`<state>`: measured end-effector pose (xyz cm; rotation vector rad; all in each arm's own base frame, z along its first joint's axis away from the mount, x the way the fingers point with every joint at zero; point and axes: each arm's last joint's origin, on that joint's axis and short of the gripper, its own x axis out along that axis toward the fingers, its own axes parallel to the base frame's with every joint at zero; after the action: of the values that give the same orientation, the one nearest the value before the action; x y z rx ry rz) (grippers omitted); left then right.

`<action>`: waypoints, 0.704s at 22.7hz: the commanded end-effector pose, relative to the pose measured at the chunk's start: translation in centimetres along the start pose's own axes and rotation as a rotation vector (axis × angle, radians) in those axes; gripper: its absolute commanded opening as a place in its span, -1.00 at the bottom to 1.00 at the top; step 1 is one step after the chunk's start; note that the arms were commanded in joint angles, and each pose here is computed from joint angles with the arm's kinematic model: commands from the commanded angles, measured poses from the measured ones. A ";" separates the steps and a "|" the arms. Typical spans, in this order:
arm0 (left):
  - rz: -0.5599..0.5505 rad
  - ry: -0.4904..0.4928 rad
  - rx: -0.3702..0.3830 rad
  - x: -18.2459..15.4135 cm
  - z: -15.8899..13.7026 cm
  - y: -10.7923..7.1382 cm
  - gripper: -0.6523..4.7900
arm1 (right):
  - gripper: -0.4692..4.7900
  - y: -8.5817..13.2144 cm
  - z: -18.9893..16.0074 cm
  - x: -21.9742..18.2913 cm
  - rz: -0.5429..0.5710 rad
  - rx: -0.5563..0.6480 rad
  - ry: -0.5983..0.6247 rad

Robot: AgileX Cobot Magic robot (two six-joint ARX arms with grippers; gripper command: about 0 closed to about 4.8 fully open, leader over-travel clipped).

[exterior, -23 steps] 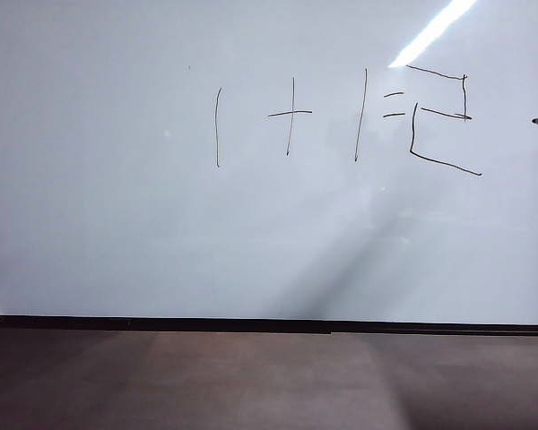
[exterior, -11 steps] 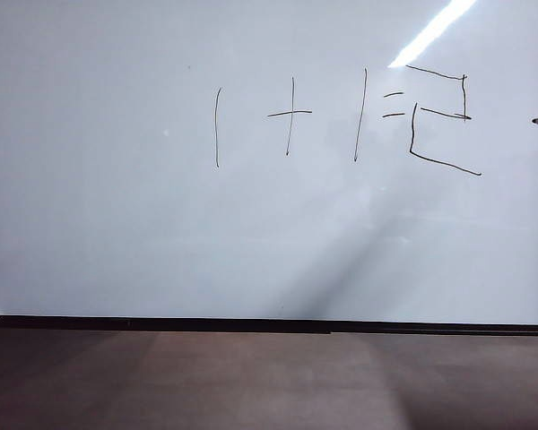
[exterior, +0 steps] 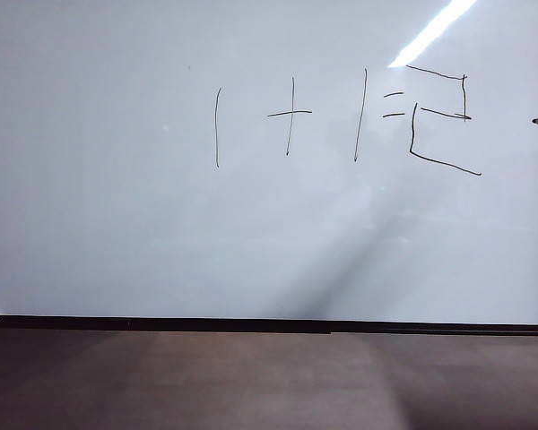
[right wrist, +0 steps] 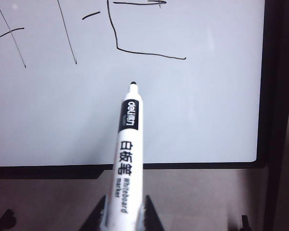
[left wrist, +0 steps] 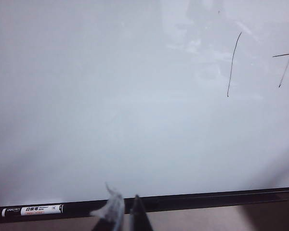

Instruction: Reach to the right to find the marker pen, pick it up, and write the answer to the math problem on the whiteboard.

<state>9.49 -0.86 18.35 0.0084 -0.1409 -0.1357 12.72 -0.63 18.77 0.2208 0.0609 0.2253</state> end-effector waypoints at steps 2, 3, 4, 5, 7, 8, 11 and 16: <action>0.000 -0.025 -0.008 0.0 0.4 0.0 -0.66 | -0.85 0.1 0.3 0.0 0.005 -0.007 -0.019; 0.000 -0.024 -0.007 0.0 0.4 0.0 -0.66 | -0.85 0.1 0.3 0.0 0.005 -0.007 -0.019; 0.001 -0.023 -0.007 0.0 0.4 0.0 -0.66 | -0.85 0.1 0.3 0.0 0.005 -0.007 -0.019; 0.001 -0.022 -0.007 0.0 0.4 0.0 -0.66 | -0.85 0.1 0.2 0.0 0.005 -0.007 -0.019; 0.001 -0.019 -0.007 0.0 0.3 0.0 -0.66 | -0.85 0.1 0.2 0.0 0.005 -0.007 -0.019; 0.001 -0.017 -0.007 0.0 0.3 0.0 -0.66 | -0.85 0.1 0.3 0.0 0.005 -0.007 -0.019; 0.001 -0.016 -0.007 0.0 0.3 0.0 -0.66 | -0.85 0.1 0.3 0.0 0.005 -0.007 -0.019; 0.001 -0.016 -0.007 0.0 0.3 0.0 -0.66 | -0.85 0.1 0.3 0.0 0.005 -0.007 -0.019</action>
<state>9.48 -0.86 18.38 0.0027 -0.1405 -0.1361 12.72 -0.64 18.77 0.2208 0.0608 0.2249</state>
